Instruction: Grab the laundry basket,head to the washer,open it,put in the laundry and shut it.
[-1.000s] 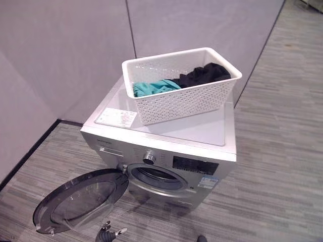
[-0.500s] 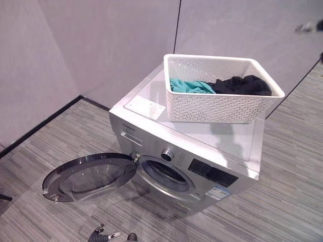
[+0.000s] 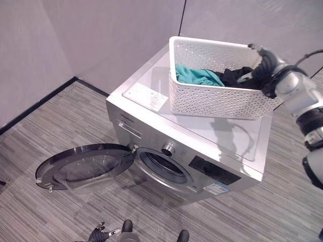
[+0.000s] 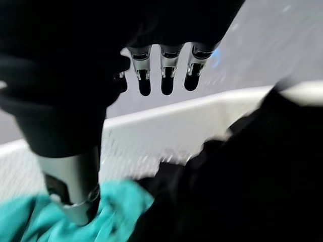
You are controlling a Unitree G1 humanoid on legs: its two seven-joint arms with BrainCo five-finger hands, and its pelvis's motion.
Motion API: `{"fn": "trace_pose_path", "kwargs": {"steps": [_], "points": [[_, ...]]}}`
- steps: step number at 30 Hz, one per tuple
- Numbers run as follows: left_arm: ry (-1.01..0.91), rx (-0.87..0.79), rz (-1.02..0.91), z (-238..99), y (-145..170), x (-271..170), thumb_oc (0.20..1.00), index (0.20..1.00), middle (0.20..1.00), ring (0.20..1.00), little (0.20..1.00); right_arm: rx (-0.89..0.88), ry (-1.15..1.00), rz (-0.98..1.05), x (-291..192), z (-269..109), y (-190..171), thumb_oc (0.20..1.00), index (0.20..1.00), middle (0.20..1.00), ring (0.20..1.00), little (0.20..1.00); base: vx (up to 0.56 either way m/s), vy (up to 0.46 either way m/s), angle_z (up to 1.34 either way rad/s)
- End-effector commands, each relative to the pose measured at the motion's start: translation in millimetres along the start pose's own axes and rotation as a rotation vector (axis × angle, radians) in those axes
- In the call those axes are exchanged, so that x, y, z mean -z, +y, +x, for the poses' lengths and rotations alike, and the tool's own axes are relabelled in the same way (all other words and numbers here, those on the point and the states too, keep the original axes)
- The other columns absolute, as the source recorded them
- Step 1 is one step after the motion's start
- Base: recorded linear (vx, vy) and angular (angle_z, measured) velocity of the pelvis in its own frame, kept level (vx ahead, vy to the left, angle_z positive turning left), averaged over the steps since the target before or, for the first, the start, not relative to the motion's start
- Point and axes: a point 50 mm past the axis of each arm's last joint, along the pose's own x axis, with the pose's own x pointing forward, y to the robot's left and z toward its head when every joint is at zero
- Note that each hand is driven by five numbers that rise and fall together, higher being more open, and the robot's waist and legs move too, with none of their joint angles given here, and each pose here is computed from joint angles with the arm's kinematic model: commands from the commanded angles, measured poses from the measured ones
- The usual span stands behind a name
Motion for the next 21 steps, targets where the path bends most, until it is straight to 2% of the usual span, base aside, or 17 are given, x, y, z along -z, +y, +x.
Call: {"fn": "trace_pose_path", "kwargs": {"steps": [1,4,9,14,16,18,19,21], "points": [[-0.046,-0.047,0.006,2.9,18.1,-13.0,1.0,1.0,1.0,1.0,1.0,0.11,0.014,-0.06,-9.4,2.0,-57.1,1.0,1.0,1.0,1.0,1.0,-0.01,-0.017,0.13],[-0.045,-0.047,0.009,3.0,18.6,-13.2,1.0,1.0,1.0,1.0,1.0,0.09,0.024,-0.072,-9.4,4.0,-51.2,1.0,1.0,1.0,1.0,1.0,0.0,-0.005,0.1],[-0.047,-0.047,0.012,4.0,22.3,-16.8,1.0,1.0,1.0,1.0,1.0,0.056,0.201,-0.152,25.8,-1.1,-49.5,1.0,1.0,1.0,1.0,1.0,0.0,-0.014,0.05],[-0.043,-0.04,0.037,4.7,25.3,-18.9,1.0,1.0,1.0,1.0,1.0,0.004,0.272,-0.232,47.0,-11.1,-55.3,1.0,1.0,1.0,1.0,1.0,0.02,-0.006,0.09],[-0.042,-0.027,0.051,4.1,26.5,-18.1,1.0,1.0,1.0,1.0,1.0,-0.054,0.253,-0.275,48.8,-15.9,-58.4,0.934,0.934,0.934,0.934,0.934,0.02,-0.01,0.01],[-0.042,-0.011,0.059,3.7,25.1,-17.1,1.0,1.0,1.0,1.0,1.0,-0.135,0.182,-0.291,40.5,-18.9,-54.2,1.0,1.0,1.0,1.0,1.0,0.0,0.0,0.0],[-0.042,-0.011,0.059,3.7,25.1,-17.1,1.0,1.0,1.0,1.0,1.0,-0.135,0.182,-0.291,40.5,-18.9,-54.2,1.0,1.0,1.0,1.0,1.0,0.0,0.0,0.0],[-0.065,0.023,0.07,3.0,20.8,-19.0,1.0,1.0,1.0,1.0,1.0,-0.322,0.004,-0.303,16.1,-32.1,-40.8,1.0,1.0,1.0,1.0,1.0,0.0,0.0,0.0]]}}
